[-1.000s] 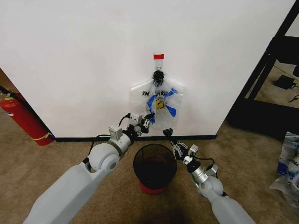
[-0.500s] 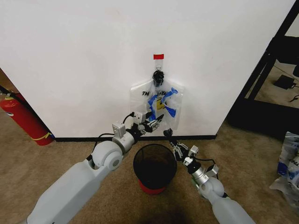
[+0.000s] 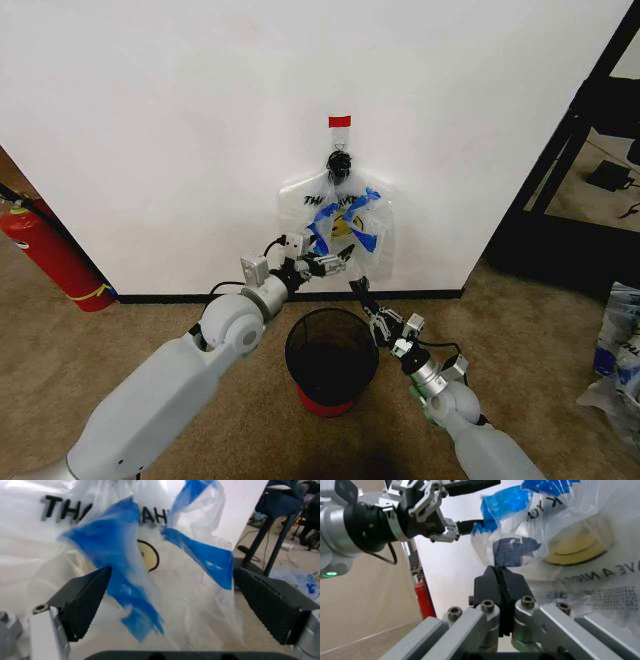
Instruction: Pick up the garbage bag from the wall and place it over the trash bin.
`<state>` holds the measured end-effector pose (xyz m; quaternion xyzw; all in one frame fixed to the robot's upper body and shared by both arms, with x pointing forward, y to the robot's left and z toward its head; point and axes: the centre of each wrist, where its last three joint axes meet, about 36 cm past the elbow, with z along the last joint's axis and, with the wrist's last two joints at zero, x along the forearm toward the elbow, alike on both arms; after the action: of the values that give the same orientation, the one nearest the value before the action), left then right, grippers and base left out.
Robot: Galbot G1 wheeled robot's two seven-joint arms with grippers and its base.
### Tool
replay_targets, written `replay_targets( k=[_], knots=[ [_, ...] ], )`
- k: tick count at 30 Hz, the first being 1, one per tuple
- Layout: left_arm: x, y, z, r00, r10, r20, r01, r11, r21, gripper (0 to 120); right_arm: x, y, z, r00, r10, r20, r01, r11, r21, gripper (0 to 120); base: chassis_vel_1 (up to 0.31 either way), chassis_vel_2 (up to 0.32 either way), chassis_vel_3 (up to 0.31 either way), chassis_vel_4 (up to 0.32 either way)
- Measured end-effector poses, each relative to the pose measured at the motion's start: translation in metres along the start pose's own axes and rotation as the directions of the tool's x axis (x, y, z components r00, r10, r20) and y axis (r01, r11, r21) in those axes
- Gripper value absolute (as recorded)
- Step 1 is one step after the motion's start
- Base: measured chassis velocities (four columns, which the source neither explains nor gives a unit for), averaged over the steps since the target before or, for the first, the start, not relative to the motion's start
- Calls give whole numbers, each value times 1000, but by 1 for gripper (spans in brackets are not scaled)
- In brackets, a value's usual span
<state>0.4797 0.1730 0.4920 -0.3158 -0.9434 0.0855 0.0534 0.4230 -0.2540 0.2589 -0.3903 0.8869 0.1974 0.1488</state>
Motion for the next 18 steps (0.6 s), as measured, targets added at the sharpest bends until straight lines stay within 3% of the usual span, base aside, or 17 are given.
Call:
replay_targets(
  k=[7,10,18],
  knots=[
    [-1,8,-7,1000,-14,13,14,1000,8,94,-1,-2,0,1000,-1,1,1,1000,3,0,0,0,0,0],
    [-1,9,-9,1000,-14,14,14,1000,12,86,-2,-2,0,1000,0,2,0,1000,3,0,0,0,0,0],
    [3,8,-3,1000,-8,-4,8,1000,16,52,-6,-2,1,1000,-5,6,5,1000,3,0,0,0,0,0]
  ],
)
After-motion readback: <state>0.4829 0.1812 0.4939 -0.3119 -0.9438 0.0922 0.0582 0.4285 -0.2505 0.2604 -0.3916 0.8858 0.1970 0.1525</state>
